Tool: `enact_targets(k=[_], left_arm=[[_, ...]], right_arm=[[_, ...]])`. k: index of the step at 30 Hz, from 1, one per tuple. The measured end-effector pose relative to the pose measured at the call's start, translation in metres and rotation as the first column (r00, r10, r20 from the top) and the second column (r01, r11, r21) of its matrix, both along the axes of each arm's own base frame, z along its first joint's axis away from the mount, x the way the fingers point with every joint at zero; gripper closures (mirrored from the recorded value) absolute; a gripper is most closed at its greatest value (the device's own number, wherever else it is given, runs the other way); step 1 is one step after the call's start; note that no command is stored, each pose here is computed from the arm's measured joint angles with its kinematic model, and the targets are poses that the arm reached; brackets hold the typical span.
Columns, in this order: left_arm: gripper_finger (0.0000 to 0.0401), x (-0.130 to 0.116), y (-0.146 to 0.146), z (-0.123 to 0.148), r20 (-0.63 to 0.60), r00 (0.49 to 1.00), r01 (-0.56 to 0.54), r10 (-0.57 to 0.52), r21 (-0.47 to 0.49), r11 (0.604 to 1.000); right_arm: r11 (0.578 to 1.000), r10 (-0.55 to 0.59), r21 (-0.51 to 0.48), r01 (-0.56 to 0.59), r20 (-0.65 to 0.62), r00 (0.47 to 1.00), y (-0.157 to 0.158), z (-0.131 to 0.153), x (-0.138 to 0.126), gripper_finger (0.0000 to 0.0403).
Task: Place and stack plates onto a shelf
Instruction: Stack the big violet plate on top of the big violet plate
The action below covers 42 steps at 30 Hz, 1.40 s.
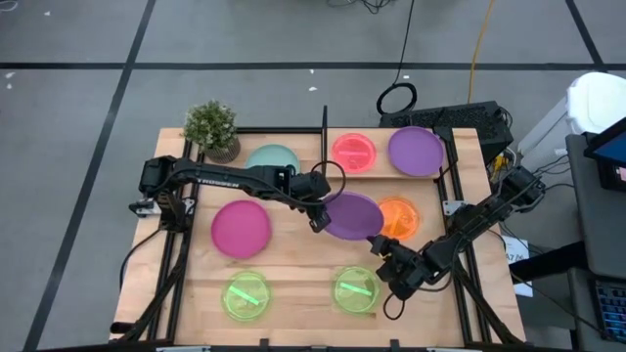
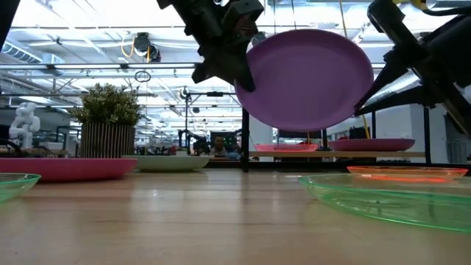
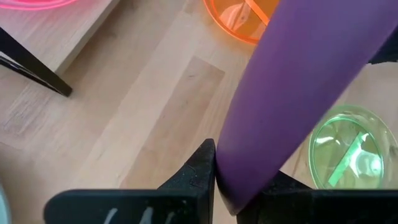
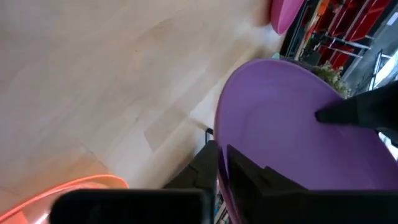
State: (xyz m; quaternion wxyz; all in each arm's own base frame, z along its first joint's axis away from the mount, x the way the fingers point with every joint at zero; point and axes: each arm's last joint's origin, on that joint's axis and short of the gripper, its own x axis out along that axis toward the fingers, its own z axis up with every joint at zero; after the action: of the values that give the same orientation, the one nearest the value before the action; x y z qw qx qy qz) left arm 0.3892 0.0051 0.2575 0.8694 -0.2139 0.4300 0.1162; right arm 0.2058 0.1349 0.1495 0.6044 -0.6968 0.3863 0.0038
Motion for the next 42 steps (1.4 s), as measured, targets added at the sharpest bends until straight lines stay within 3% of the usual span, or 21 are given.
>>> enact_targets(k=[5, 9, 12, 17, 23, 30, 36, 42], left_arm=[[0.0368, 0.0, 0.0, 0.0, 0.005, 1.0, -0.004, 0.004, -0.019, 1.0], [0.0368, 0.0, -0.001, 0.0, -0.001, 1.0, 0.002, -0.002, -0.031, 1.0], [0.0368, 0.0, -0.001, 0.0, -0.002, 1.0, 0.004, -0.004, -0.042, 0.999], [0.0367, 0.001, -0.001, 0.001, 0.012, 1.0, -0.008, 0.008, -0.031, 0.999], [0.0354, 0.006, -0.002, 0.004, 0.068, 0.997, 0.033, -0.038, 0.07, 0.997], [0.0259, 0.01, -0.013, 0.008, 0.11, 0.989, 0.077, -0.1, 0.198, 0.977], [0.0158, 0.011, -0.019, 0.012, 0.143, 0.99, -0.047, -0.005, 0.359, 0.932], [0.0107, 0.015, -0.021, 0.019, 0.208, 0.978, -0.086, -0.006, 0.433, 0.897]], right_arm=[[0.995, -0.034, -0.094, 0.037, 0.035, 0.999, -0.003, 0.002, -0.001, 0.0317], [0.992, -0.022, -0.127, 0.022, 0.007, 1.0, -0.004, 0.002, -0.001, 0.0301], [0.99, -0.012, -0.139, 0.009, -0.019, 1.0, -0.005, 0.0, -0.001, 0.0318], [0.989, 0.009, -0.145, -0.018, -0.061, 0.998, -0.006, -0.002, -0.003, 0.0388], [0.993, -0.009, -0.114, 0.005, -0.032, 0.999, -0.006, -0.002, -0.003, 0.0396], [0.998, -0.047, -0.05, 0.048, 0.03, 0.998, -0.005, -0.001, -0.002, 0.04], [0.994, -0.103, 0.038, 0.1, 0.102, 0.989, -0.005, -0.001, -0.002, 0.04], [0.977, -0.161, 0.162, 0.136, 0.149, 0.976, -0.004, -0.001, -0.001, 0.0401]])
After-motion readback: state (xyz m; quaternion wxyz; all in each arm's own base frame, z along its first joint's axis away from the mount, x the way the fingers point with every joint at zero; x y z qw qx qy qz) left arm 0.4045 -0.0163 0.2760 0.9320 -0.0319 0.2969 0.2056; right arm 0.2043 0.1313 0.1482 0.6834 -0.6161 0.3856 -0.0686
